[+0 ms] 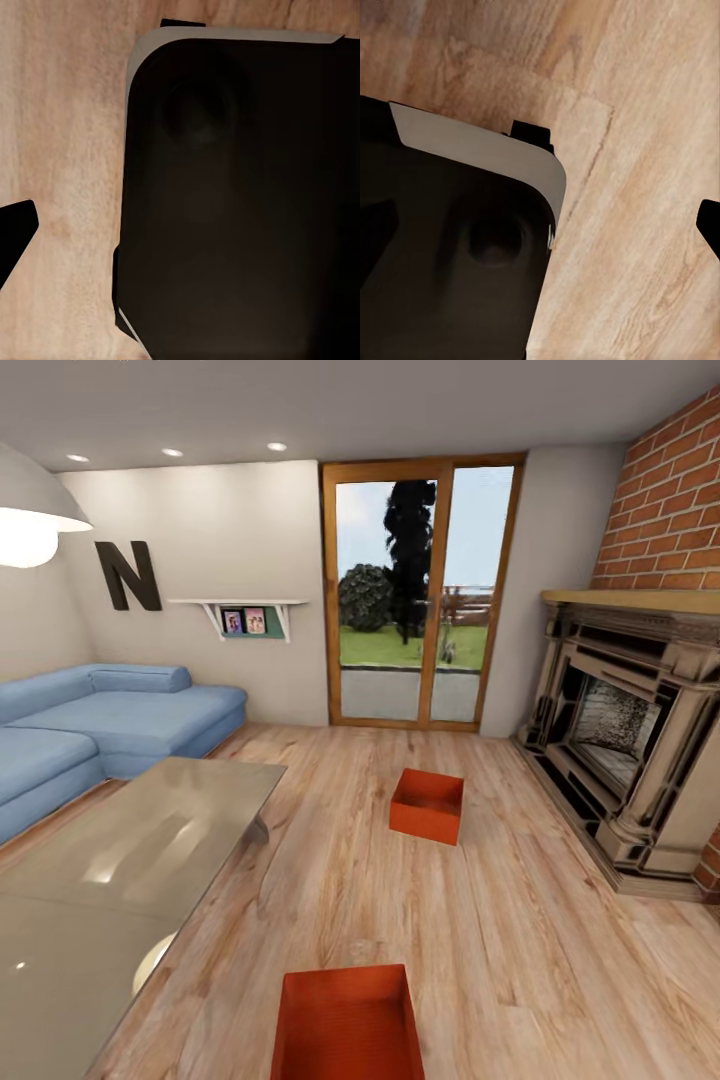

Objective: Move the two storage containers from the living room to the garage. In the garage, place one container on the floor and stack the other container on top of it (either order is fine).

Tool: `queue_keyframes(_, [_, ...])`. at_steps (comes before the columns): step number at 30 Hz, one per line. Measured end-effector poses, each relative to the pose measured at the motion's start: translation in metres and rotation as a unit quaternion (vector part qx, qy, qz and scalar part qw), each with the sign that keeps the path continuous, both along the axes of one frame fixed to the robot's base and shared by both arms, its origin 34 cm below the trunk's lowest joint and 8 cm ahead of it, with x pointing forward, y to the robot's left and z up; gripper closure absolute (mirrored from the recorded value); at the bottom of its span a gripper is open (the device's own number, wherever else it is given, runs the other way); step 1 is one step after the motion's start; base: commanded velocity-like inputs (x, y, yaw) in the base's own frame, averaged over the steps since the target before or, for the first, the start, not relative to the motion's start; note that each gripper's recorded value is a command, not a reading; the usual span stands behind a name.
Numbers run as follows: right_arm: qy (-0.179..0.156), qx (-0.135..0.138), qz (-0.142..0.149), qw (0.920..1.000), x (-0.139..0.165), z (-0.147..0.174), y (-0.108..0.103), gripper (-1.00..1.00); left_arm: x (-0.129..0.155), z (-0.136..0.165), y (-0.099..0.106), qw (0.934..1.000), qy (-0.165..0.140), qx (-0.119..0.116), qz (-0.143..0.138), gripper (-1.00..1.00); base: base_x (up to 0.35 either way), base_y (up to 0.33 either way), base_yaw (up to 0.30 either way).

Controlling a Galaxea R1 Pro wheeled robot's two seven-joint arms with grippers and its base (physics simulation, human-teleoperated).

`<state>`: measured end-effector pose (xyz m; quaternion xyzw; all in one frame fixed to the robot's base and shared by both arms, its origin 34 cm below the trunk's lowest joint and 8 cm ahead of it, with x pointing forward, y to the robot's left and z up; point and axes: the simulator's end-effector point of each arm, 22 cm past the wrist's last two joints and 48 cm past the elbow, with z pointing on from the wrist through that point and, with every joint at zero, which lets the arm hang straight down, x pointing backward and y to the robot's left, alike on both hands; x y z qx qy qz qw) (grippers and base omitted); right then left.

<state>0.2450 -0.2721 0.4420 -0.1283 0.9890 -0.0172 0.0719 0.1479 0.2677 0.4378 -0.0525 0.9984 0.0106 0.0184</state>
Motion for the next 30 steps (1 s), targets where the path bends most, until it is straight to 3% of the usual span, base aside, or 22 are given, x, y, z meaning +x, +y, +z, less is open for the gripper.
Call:
queue_keyframes(15, [0.002, -0.001, 0.0, 1.0, -0.0013, -0.0004, -0.0011, -1.0, -0.0016, 0.0, 0.0, 1.0, 0.002, 0.0, 0.0, -1.0, 0.0, 0.0, 0.236])
queue_keyframes(30, [0.002, -0.001, -0.001, 1.0, -0.0015, -0.0004, -0.0018, -1.0, -0.0017, 0.0, 0.0, 1.0, 0.002, 0.0, 0.0, -1.0, 0.0, 0.0, -0.005])
